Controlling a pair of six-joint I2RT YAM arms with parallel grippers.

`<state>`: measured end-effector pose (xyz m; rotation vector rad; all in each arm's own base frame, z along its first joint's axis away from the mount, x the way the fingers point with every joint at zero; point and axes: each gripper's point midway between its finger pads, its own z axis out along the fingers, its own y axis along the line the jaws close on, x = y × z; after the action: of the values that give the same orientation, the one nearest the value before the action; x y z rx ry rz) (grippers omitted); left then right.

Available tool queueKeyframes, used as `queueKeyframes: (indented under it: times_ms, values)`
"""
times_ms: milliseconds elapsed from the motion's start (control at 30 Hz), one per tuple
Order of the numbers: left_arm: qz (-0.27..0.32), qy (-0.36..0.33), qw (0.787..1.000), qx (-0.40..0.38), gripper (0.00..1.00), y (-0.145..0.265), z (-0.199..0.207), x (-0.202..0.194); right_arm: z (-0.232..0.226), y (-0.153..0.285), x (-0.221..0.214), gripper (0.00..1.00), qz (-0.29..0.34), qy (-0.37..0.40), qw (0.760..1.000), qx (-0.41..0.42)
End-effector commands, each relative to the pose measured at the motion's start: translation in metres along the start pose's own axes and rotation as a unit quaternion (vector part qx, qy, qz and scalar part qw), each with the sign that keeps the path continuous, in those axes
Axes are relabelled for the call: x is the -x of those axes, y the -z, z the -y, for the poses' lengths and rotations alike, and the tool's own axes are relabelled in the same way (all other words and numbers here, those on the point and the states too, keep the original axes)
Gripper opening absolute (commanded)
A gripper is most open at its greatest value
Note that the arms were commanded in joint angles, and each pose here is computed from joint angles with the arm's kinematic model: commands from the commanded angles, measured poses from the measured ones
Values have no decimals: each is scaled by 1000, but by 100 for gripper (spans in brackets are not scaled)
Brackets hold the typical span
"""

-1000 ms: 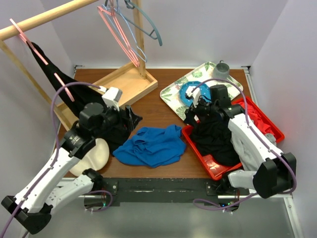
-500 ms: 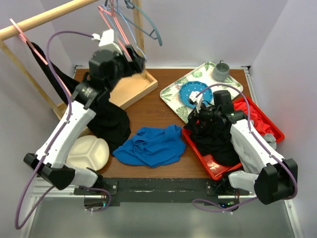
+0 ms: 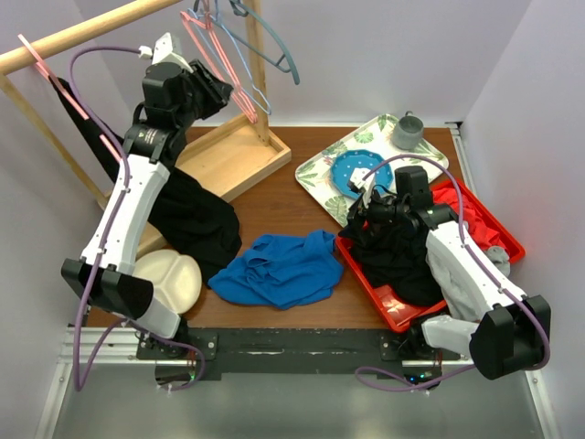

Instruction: Place the tank top on the hanger

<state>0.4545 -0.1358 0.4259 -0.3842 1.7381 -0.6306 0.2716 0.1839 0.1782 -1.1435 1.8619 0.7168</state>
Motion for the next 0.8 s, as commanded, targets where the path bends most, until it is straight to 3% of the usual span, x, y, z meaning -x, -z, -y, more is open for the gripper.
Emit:
queueKeyframes:
  times_ms: [0,333,767]
  values:
    - [14,4,999,-46,41,-1,24,15,-3,3,8,82,18,17,1000,7]
    - [4,-1,999,-51,39,-17,28,14,-2,2,6,82,14,16,1000,9]
    - [1,-25,1000,-2,36,-32,4,6,-3,1,5,82,13,16,1000,11]
